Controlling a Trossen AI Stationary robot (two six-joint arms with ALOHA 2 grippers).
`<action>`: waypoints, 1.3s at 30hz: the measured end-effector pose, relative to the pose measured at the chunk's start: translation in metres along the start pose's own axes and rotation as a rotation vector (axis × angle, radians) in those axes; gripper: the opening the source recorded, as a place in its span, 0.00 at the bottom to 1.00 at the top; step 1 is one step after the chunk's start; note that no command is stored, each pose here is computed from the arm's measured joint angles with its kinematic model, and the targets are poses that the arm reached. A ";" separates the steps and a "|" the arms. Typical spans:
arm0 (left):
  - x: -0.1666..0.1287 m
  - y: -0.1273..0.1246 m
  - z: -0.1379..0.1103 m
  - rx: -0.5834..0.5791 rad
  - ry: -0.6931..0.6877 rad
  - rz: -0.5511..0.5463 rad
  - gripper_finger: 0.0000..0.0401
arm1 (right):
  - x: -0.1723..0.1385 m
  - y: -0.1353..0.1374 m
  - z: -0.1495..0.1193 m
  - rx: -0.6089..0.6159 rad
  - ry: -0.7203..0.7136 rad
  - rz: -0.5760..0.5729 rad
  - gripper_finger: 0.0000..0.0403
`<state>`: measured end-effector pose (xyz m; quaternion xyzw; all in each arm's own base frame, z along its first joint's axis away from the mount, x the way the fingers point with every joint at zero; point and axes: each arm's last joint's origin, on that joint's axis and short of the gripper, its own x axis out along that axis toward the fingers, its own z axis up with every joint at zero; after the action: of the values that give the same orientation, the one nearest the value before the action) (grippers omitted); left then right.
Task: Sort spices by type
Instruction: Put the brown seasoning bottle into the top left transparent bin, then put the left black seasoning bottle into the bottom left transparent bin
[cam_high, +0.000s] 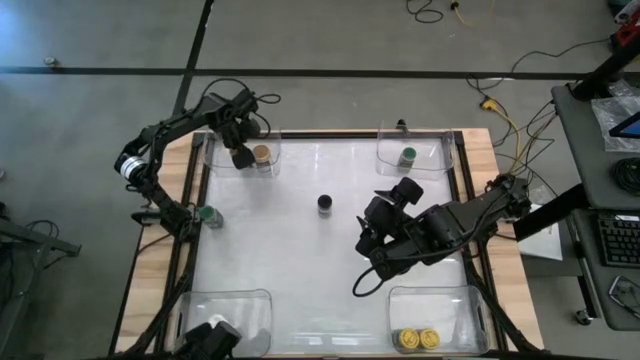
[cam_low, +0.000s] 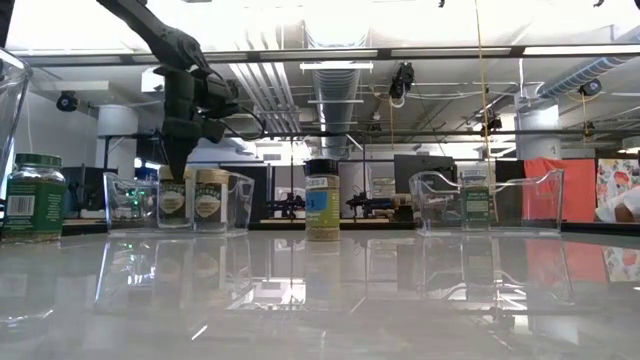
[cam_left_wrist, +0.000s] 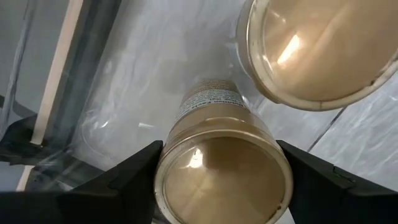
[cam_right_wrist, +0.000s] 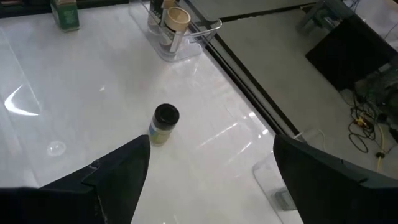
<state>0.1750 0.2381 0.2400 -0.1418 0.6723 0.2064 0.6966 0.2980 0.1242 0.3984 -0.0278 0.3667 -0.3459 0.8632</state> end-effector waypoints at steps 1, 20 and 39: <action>0.000 0.000 0.000 0.000 -0.003 -0.004 0.64 | 0.000 0.000 0.000 0.003 0.000 0.000 0.82; 0.005 -0.002 0.000 -0.025 -0.020 -0.036 0.75 | 0.001 0.000 0.001 0.011 -0.001 0.000 0.84; -0.059 -0.008 0.000 -0.066 -0.119 -0.039 0.80 | 0.005 -0.003 0.004 0.002 -0.004 -0.017 0.88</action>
<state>0.1783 0.2260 0.2983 -0.1650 0.6195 0.2230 0.7343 0.3012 0.1182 0.3987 -0.0307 0.3646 -0.3533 0.8610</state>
